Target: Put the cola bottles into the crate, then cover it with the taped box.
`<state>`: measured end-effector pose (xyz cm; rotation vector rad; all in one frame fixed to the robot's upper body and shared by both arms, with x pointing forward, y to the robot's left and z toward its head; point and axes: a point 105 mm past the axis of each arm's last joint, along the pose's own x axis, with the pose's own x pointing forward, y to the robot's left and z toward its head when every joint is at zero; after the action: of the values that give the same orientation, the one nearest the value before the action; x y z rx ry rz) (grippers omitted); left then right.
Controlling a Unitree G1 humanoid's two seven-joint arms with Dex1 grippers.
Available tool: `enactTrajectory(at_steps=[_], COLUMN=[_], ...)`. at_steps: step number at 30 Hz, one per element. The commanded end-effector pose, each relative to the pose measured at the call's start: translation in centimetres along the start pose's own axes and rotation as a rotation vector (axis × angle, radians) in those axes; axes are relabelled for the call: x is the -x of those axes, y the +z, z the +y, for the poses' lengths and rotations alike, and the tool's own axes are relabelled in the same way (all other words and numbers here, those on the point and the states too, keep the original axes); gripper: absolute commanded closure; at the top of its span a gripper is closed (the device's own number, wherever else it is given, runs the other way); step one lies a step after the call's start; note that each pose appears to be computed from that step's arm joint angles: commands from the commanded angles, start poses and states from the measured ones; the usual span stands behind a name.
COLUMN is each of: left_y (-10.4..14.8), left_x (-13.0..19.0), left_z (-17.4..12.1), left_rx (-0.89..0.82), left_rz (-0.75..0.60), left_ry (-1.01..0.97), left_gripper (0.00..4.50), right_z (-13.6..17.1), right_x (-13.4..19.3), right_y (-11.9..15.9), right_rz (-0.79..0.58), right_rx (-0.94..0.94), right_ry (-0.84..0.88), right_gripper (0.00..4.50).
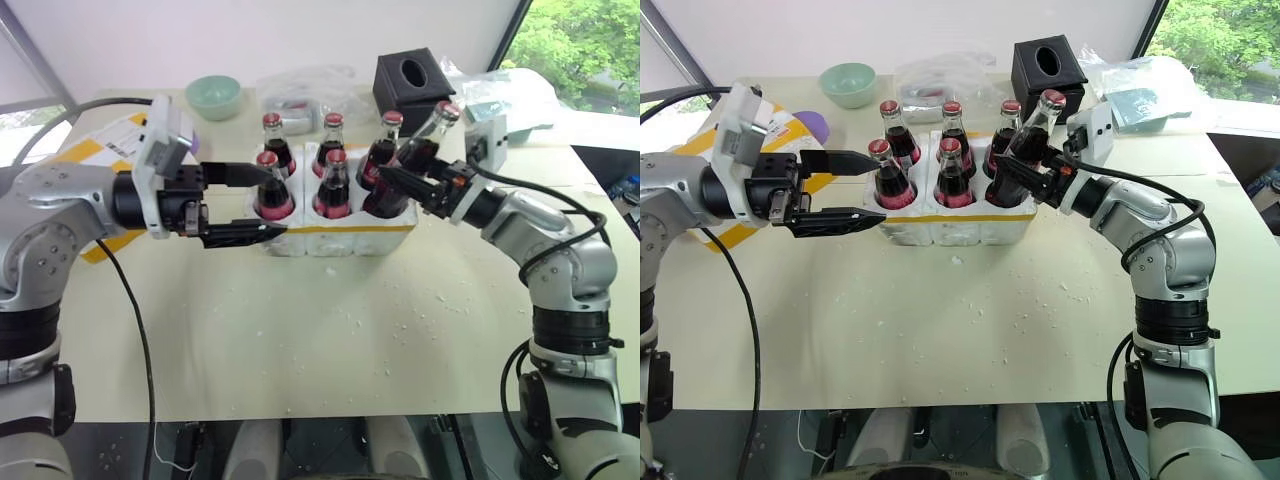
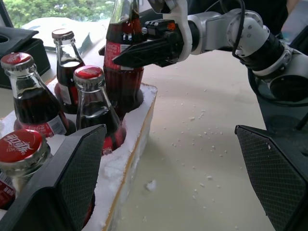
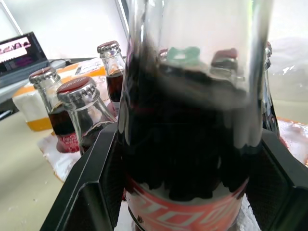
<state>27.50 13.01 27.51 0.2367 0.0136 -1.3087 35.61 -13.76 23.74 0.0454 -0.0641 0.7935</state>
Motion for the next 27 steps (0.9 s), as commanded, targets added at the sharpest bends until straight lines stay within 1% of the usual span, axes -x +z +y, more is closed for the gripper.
enactTrajectory(at_steps=[1, 7, 17, 19, 20, 21, 22, 25, 27], left_y=[1.1, 1.2, 1.2, 1.2, 1.1, 1.1, 1.0, 0.6, 0.3], left_x=[0.4, 0.5, 0.6, 0.7, 0.8, 0.9, 1.0, 1.5, 2.2], left_z=[-0.2, -0.1, -0.2, -0.3, -0.3, -0.4, -0.4, -0.4, -0.1], left_rx=[-0.06, -0.064, -0.079, -0.081, -0.081, -0.08, -0.079, -0.073, -0.078], left_rz=[-0.006, -0.006, -0.004, -0.004, -0.003, -0.002, 0.001, 0.007, 0.017], left_ry=[0.014, 0.022, 0.033, 0.041, 0.047, 0.053, 0.06, 0.099, 0.161], left_gripper=[0.0, 0.0, 0.0, 0.0, 0.0, 0.0, 0.0, 0.0, 0.0], right_z=[0.8, 0.6, 1.5, 1.3, 1.1, 1.0, 0.9, 1.0, 0.7], right_x=[0.0, -0.2, -3.0, -3.3, -3.4, -3.4, -3.4, -3.1, -2.3], right_y=[2.0, 2.0, -2.7, -3.2, -3.4, -3.5, -3.5, -3.0, -2.0], right_rz=[-0.045, -0.009, 0.131, 0.146, 0.153, 0.157, 0.158, 0.151, 0.138], right_rx=[0.117, 0.164, 0.209, 0.196, 0.184, 0.176, 0.171, 0.19, 0.215], right_ry=[0.042, 0.078, 0.157, 0.156, 0.153, 0.152, 0.154, 0.167, 0.171], right_gripper=[1.85, 1.85, 1.85, 0.82, 0.52, 0.11, 0.01, 0.01, 0.01])
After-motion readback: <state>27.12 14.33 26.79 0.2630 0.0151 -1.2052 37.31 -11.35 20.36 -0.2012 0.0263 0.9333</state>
